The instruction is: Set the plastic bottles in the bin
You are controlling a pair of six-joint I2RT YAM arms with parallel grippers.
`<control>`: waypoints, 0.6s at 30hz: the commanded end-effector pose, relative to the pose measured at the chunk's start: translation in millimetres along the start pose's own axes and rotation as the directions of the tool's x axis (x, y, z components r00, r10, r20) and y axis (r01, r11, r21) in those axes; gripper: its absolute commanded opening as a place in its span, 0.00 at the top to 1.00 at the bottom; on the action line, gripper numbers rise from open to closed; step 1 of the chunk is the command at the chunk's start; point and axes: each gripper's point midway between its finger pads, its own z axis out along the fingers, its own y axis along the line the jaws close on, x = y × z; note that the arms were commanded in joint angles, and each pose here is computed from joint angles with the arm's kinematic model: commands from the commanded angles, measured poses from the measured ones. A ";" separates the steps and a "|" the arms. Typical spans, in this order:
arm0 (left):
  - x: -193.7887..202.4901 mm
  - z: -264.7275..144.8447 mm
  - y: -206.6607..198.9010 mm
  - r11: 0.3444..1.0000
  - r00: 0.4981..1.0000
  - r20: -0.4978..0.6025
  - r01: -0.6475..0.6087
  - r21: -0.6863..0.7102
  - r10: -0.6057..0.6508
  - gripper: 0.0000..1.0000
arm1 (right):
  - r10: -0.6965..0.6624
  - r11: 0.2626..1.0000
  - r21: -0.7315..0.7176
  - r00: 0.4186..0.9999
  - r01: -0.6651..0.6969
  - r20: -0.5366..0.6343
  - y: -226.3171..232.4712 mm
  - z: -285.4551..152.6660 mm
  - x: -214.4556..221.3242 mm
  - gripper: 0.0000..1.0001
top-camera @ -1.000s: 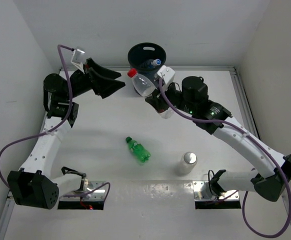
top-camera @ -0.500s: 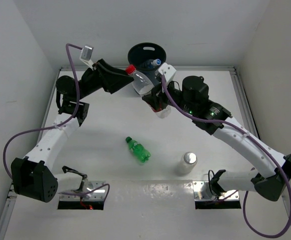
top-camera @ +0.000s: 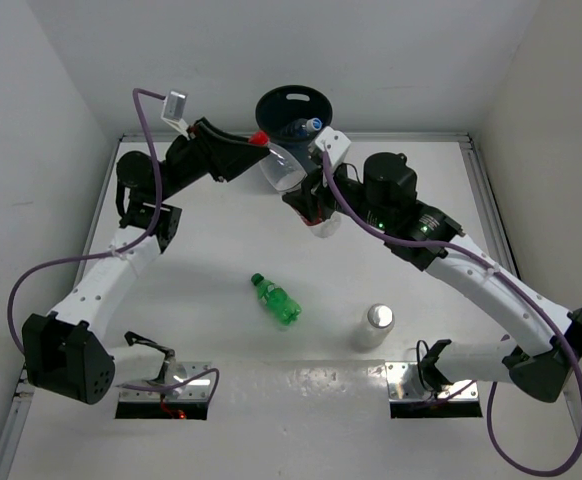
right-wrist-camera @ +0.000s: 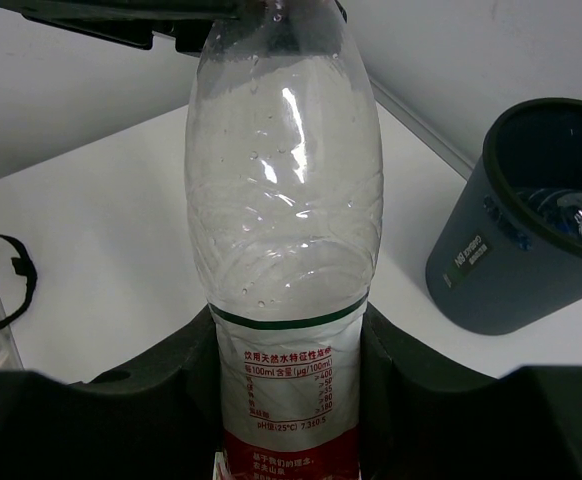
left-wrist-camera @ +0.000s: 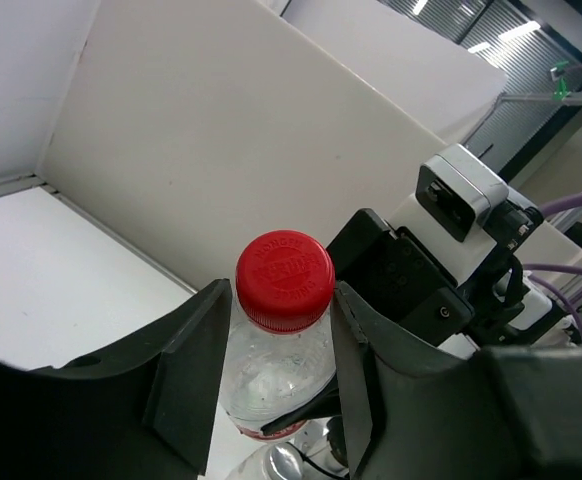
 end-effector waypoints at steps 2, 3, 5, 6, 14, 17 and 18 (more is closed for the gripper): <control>-10.9 7.6 -16.9 0.996 0.998 0.035 -0.060 0.060 0.058 0.52 | -0.022 1.000 -0.007 0.997 0.022 0.079 1.7 -3.0 -28.5 1.00; -6.9 10.1 -15.4 0.997 0.999 0.026 -0.050 0.063 0.048 0.50 | -0.024 1.000 -0.011 0.997 0.025 0.078 2.1 -3.2 -27.6 1.00; -10.9 11.2 -17.4 0.996 0.998 0.037 -0.056 0.063 0.054 0.48 | -0.022 1.000 -0.018 0.997 0.024 0.074 3.8 -3.1 -26.3 1.00; -11.9 11.3 -19.0 0.996 0.997 0.042 -0.064 0.070 0.061 0.48 | -0.025 0.999 -0.022 0.997 0.027 0.073 4.4 -2.6 -25.8 1.00; -20.5 19.3 -4.6 0.995 0.994 0.059 -0.096 0.020 0.095 1.00 | -0.005 0.998 0.055 0.998 0.002 0.060 -9.6 -1.9 -19.9 0.27; -37.3 30.1 16.2 0.980 0.979 0.068 -0.191 -0.048 0.194 1.00 | 0.036 0.989 0.141 0.998 -0.043 0.051 -31.8 -9.9 -22.9 0.06; -51.6 34.6 29.5 0.964 0.962 0.091 -0.249 -0.091 0.257 1.00 | 0.047 0.982 0.181 0.998 -0.056 0.049 -44.7 -14.6 -22.7 0.05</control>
